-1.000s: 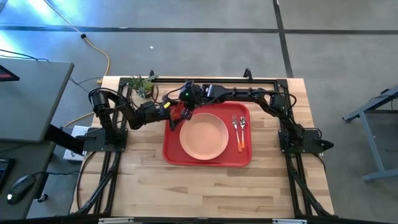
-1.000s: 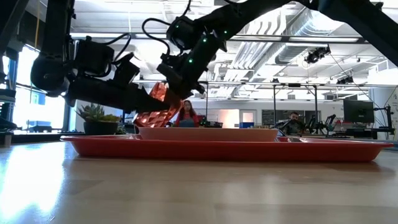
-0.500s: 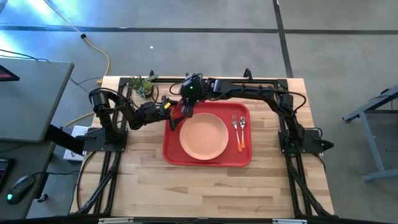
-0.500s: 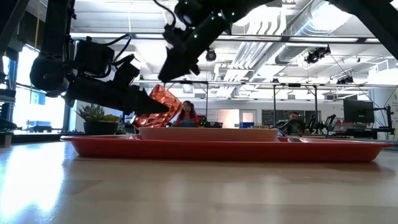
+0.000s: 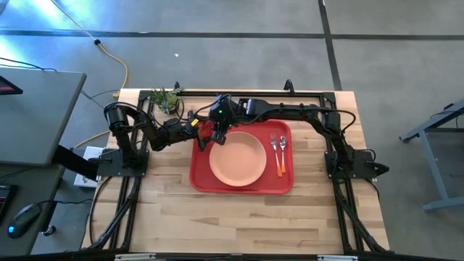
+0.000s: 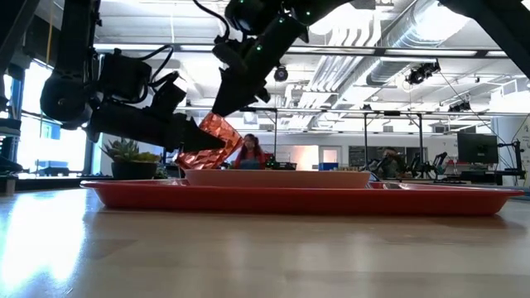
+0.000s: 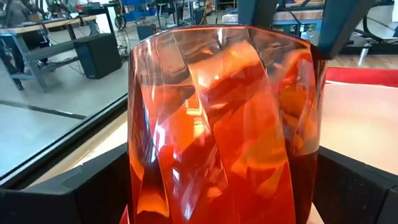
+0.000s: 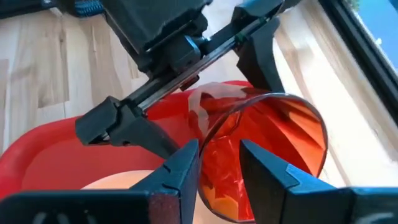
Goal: Pick and place plate/cup/fork/spoon on tray
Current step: Put the brown cup on the red tray
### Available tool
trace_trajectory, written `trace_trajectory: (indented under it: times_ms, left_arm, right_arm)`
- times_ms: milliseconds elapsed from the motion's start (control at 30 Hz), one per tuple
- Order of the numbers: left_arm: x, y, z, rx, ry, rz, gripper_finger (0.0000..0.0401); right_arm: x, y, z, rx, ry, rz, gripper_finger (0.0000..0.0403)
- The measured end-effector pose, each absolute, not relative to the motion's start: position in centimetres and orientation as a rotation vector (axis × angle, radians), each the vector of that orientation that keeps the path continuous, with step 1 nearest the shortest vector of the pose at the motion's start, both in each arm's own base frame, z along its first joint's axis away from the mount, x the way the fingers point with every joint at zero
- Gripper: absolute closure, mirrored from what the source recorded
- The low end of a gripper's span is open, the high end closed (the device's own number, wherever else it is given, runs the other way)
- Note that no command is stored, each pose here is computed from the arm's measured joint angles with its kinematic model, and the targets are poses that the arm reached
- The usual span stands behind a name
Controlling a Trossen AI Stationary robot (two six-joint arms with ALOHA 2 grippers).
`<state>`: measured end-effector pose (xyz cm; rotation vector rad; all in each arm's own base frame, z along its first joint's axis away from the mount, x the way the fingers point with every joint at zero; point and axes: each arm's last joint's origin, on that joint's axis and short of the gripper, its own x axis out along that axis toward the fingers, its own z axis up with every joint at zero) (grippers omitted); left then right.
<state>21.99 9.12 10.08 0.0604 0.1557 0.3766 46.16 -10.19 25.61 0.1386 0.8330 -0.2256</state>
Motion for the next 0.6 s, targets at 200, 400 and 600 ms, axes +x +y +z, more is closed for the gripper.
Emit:
trace_trajectory:
  times_ms: [200,400,600]
  left_arm:
    - [22.04,9.10,10.24,0.063,0.140,0.371,0.0004]
    - [22.07,9.12,10.41,0.063,0.122,0.373,0.0004]
    - [22.31,9.00,10.75,0.019,0.081,0.355,0.0004]
  right_arm:
    - [46.28,-9.94,25.47,0.168,0.832,-0.160,0.0295]
    - [46.29,-9.99,25.47,0.157,0.830,-0.175,0.0299]
    - [46.29,-9.86,25.50,0.108,0.835,-0.128,0.0387]
